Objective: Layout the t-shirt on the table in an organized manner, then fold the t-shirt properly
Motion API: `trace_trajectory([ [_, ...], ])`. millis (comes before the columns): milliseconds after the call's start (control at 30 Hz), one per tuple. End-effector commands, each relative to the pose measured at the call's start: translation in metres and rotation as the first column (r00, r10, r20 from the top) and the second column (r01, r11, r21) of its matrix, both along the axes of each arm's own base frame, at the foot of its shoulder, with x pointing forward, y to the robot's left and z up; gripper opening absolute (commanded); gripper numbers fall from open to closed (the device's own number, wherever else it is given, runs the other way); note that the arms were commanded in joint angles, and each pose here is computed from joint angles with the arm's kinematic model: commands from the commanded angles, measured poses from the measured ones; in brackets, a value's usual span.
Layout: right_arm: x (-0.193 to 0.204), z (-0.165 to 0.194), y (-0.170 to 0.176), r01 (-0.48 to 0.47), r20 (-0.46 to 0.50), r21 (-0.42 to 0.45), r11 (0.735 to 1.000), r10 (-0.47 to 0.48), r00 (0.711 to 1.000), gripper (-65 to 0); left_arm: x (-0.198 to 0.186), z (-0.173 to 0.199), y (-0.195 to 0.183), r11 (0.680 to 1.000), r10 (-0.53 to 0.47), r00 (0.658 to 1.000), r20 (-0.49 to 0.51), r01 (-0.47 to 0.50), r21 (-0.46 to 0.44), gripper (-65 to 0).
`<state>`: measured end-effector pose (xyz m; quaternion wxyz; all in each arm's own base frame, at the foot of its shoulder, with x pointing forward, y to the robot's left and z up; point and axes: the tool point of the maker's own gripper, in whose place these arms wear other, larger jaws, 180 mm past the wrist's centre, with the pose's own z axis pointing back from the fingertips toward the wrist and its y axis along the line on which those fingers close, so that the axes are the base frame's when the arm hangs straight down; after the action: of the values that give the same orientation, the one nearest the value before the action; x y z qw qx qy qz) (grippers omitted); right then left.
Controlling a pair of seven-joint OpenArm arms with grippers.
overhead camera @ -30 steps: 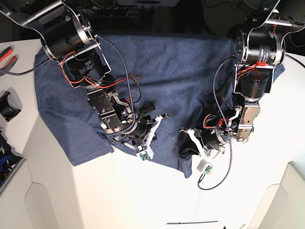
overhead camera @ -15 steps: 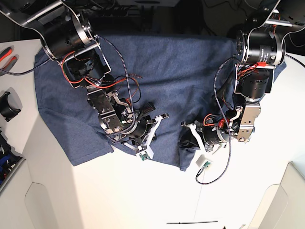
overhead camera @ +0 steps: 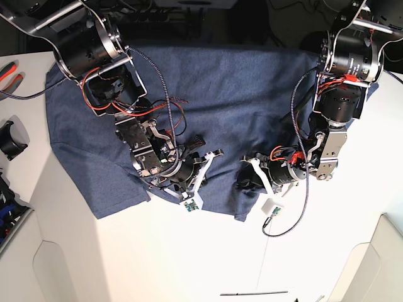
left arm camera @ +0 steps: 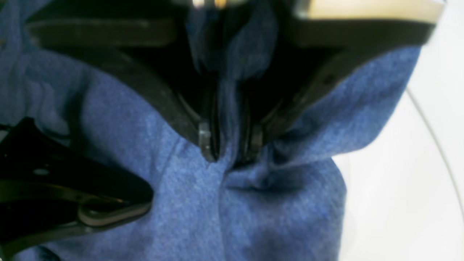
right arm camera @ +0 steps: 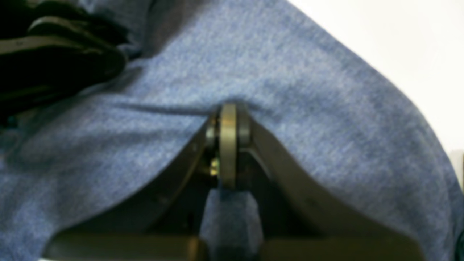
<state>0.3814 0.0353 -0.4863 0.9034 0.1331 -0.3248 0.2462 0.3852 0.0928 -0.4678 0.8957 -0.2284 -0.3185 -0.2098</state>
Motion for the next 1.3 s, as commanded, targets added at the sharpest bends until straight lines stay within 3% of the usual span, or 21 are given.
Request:
trace_trajectory([
  [0, -0.010, -0.012, -0.011, -0.011, -0.064, -0.063, 0.998, 0.007, 0.998, -65.0, 0.002, 0.001, 0.012, 0.999, -0.005, 1.000, -0.013, 0.006, 0.050, -49.7],
  [167, -0.010, -0.012, -0.013, -0.009, -0.064, -0.068, 0.998, 0.005, 0.998, -65.0, 0.029, 0.043, 0.020, 0.991, 0.105, 0.991, 0.080, -0.097, -0.091, -49.7],
  [333, -0.010, -0.013, -0.015, -0.008, -0.064, -0.070, 0.998, 0.003, 0.998, -65.0, 0.058, 0.102, 0.038, 0.937, 0.261, 0.947, 0.189, -0.201, -0.285, -49.7],
  [500, -0.010, -0.013, -0.017, -0.007, -0.064, -0.073, 0.997, 0.002, 0.998, -65.0, 0.072, 0.136, 0.063, 0.884, 0.374, 0.895, 0.243, -0.264, -0.387, -49.7],
  [667, -0.010, -0.013, -0.018, -0.006, -0.063, -0.074, 0.997, 0.001, 0.998, -65.0, 0.064, 0.121, 0.066, 0.902, 0.359, 0.906, 0.225, -0.275, -0.332, -50.5],
  [700, -0.010, -0.013, -0.018, -0.006, -0.063, -0.073, 0.997, 0.001, 0.998, -65.0, 0.061, 0.116, 0.066, 0.902, 0.358, 0.908, 0.216, -0.278, -0.330, -53.1],
  [767, -0.010, -0.013, -0.018, -0.006, -0.063, -0.074, 0.997, 0.001, 0.998, -65.0, 0.054, 0.108, 0.066, 0.901, 0.361, 0.910, 0.202, -0.285, -0.328, -65.0],
  [933, -0.010, -0.013, -0.017, -0.006, -0.063, -0.073, 0.997, 0.002, 0.998, -65.0, 0.049, 0.089, 0.072, 0.921, 0.352, 0.910, 0.221, -0.294, -0.255, -65.0],
  [1033, -0.010, -0.013, -0.018, -0.006, -0.063, -0.073, 0.997, 0.001, 0.998, -65.0, 0.050, 0.072, 0.090, 0.905, 0.416, 0.882, 0.220, -0.378, -0.195, -65.0],
  [1267, -0.009, -0.013, -0.017, -0.006, -0.063, -0.072, 0.997, 0.001, 0.998, -65.0, 0.055, 0.071, 0.071, 0.900, 0.416, 0.884, 0.213, -0.367, -0.235, -65.0],
])
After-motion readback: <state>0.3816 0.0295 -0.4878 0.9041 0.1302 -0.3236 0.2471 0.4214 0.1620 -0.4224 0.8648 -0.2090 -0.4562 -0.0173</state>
